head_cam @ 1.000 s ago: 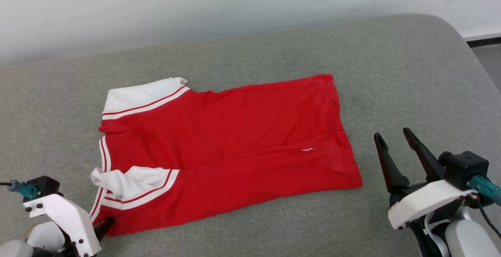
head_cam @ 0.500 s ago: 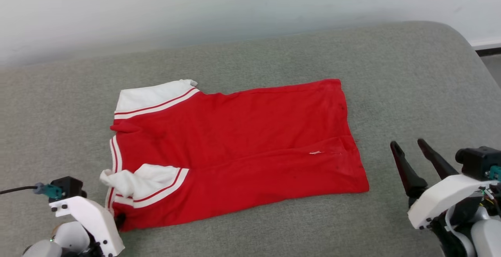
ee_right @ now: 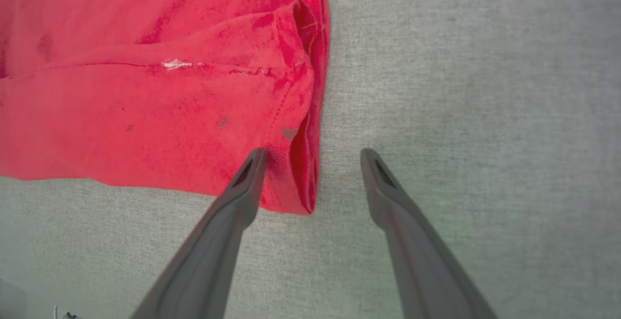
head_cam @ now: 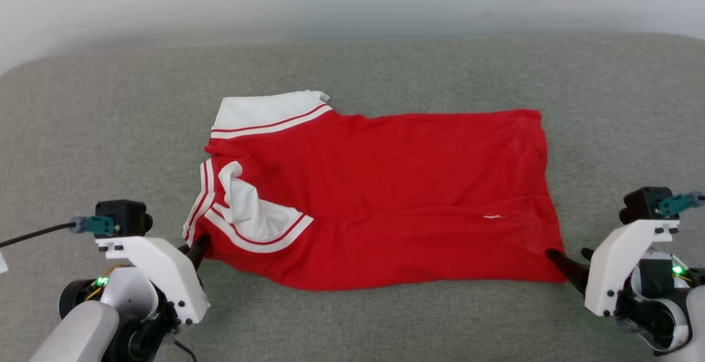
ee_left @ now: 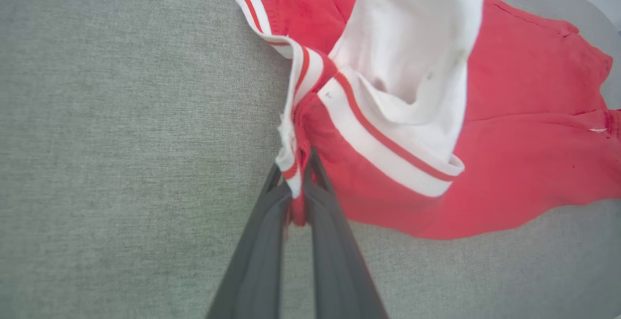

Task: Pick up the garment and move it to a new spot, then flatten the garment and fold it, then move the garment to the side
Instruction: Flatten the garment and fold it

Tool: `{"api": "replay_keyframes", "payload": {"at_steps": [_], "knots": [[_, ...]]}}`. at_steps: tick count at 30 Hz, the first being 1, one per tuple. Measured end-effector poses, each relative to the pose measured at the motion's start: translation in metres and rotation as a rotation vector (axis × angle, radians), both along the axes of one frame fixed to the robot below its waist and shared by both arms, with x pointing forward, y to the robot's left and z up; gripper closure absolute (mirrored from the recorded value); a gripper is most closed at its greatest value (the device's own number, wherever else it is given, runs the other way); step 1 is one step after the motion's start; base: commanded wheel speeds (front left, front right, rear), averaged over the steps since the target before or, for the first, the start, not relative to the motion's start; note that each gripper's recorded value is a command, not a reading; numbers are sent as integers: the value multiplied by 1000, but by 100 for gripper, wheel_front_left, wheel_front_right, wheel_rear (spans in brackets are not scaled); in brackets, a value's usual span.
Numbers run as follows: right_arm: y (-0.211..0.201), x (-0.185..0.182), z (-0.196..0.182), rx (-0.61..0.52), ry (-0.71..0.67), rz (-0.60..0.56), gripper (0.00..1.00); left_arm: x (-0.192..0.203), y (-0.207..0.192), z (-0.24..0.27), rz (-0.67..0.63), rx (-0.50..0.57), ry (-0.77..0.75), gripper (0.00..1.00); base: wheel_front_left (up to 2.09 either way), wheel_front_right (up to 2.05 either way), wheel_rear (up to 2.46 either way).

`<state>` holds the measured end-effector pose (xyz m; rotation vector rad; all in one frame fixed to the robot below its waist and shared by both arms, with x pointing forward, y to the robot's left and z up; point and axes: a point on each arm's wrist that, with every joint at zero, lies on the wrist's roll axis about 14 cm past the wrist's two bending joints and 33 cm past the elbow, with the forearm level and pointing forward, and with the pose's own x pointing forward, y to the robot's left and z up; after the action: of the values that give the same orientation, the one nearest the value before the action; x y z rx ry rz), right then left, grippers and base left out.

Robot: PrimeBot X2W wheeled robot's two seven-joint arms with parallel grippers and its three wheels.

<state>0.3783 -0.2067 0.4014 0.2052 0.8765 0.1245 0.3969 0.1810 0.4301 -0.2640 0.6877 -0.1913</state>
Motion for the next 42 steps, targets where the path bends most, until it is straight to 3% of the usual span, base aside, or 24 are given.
{"api": "replay_keyframes", "payload": {"at_steps": [9, 10, 11, 26, 39, 40, 41, 42], "knots": [[36, 11, -37, 66, 168, 51, 0, 1, 2, -9, 30, -21, 11, 100, 0, 0, 0], [37, 12, -38, 64, 174, 57, 66, 0, 2, -10, 31, -22, 14, 100, 0, 0, 0], [37, 12, -38, 70, 176, 55, 100, 0, 2, -12, 33, -23, 17, 100, 0, 0, 0], [40, 12, 7, 103, 20, 79, 100, -19, 2, 5, 55, -51, -28, 100, 0, 0, 0], [28, -50, 19, 109, -13, 48, 100, -82, 17, 3, 140, -66, 8, 100, 0, 0, 0], [27, -61, 12, 112, 0, 36, 76, -94, 12, -8, 131, -72, 62, 100, 0, 0, 0], [26, -62, 10, 109, -5, 30, 27, -94, 9, -9, 137, -91, 64, 94, 0, 0, 0], [26, -62, 9, 105, -10, 26, 0, -93, 7, -9, 145, -103, 60, 59, 0, 0, 0]]}}
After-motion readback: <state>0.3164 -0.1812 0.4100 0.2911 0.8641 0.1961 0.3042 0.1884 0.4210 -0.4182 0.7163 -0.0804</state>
